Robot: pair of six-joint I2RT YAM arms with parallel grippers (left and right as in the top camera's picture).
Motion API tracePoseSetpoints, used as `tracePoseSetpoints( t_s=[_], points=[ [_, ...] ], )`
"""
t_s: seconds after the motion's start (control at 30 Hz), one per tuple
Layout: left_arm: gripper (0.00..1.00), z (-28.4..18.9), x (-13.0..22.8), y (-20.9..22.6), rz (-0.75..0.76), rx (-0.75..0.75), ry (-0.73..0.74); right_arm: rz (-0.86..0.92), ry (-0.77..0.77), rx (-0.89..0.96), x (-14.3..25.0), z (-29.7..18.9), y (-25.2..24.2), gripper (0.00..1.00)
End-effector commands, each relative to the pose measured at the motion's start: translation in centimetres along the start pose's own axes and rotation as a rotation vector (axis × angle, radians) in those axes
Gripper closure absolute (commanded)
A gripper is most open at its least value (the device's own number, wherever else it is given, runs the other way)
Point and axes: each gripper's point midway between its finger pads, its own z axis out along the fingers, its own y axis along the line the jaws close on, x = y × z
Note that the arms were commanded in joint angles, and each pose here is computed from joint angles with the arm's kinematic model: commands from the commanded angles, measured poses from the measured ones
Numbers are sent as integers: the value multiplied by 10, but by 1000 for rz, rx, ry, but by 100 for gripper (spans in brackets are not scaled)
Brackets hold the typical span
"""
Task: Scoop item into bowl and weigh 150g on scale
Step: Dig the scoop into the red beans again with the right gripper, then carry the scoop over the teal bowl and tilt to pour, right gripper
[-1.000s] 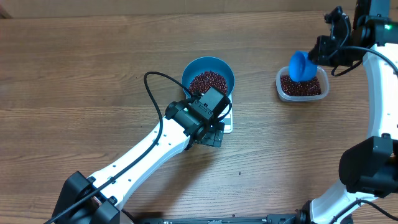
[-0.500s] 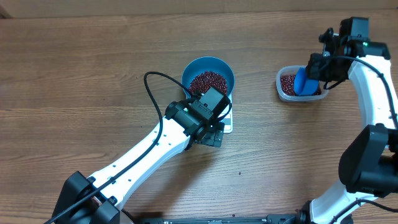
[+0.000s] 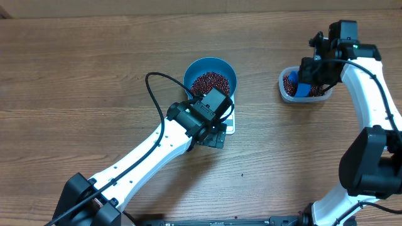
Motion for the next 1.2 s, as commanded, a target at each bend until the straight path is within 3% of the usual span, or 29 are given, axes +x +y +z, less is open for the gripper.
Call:
tracePoseSetpoints(
  t_s=[0.0,0.3,0.73,1.03,1.17],
  points=[
    [1,0,-1,5,-26,-15,-9,32,-60,36,-20,-25,-15,96],
    [0,0,-1,5,-26,-15,-10,45,-108,45,-38,-65,-18,96],
    [0,0,-1,5,-26,-15,-10,-22,-138,-570,-46,-109,91,96],
    [0,0,-1,5,-26,-15,-9,-153,-165,-608,-48,-107,140,96],
    [0,0,-1,5,-26,-15,-9,-216,-190,-500,-51,-103,164,96]
  ],
)
